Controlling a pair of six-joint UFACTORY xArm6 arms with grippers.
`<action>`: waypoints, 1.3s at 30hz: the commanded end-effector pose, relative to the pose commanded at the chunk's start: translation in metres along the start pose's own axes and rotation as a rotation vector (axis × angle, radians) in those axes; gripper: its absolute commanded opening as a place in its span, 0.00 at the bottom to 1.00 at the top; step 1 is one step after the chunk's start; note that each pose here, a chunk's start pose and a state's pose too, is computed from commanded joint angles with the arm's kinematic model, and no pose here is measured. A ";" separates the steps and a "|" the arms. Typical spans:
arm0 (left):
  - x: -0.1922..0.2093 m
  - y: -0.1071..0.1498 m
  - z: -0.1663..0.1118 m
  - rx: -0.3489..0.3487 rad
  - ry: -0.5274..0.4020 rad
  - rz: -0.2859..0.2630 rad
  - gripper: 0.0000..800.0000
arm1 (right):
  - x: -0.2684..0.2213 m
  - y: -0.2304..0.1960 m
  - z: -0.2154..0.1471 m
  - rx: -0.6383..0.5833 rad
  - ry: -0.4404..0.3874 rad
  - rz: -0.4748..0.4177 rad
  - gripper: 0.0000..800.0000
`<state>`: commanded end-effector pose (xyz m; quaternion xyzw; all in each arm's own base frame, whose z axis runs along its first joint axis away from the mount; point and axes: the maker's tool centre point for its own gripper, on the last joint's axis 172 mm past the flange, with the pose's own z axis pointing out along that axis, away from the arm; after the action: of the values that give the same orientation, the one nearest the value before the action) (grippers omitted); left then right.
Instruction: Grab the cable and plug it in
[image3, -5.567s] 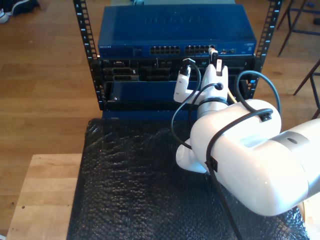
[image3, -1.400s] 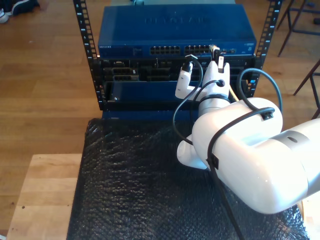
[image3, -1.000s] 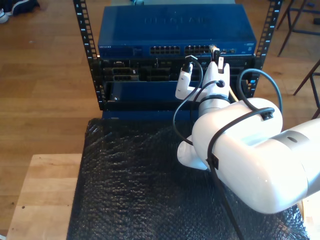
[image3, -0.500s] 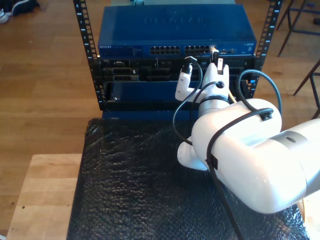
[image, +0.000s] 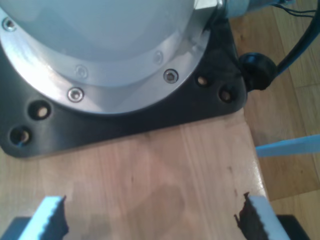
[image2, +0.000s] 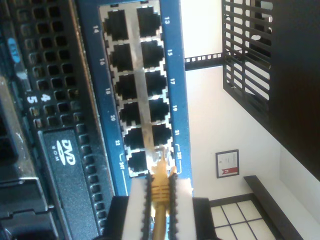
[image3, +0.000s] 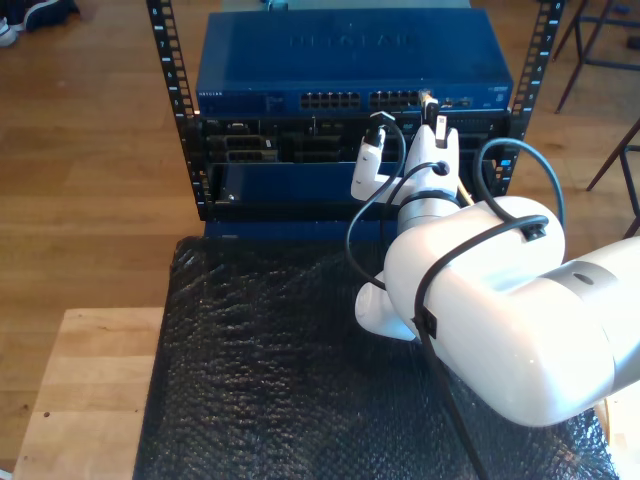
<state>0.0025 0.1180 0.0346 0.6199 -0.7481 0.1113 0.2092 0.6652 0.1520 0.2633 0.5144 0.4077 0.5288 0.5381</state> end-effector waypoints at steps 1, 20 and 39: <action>0.000 0.000 0.000 0.000 0.000 0.000 1.00 | 0.000 0.001 0.000 -0.001 0.000 0.001 0.00; 0.000 0.000 0.000 0.000 0.000 0.000 1.00 | 0.005 0.004 0.001 -0.007 0.014 0.002 0.00; 0.000 0.000 0.000 0.001 0.000 -0.001 1.00 | 0.008 0.001 0.004 0.008 0.027 0.001 0.00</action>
<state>0.0023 0.1180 0.0346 0.6204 -0.7476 0.1114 0.2091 0.6701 0.1592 0.2658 0.5096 0.4169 0.5342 0.5302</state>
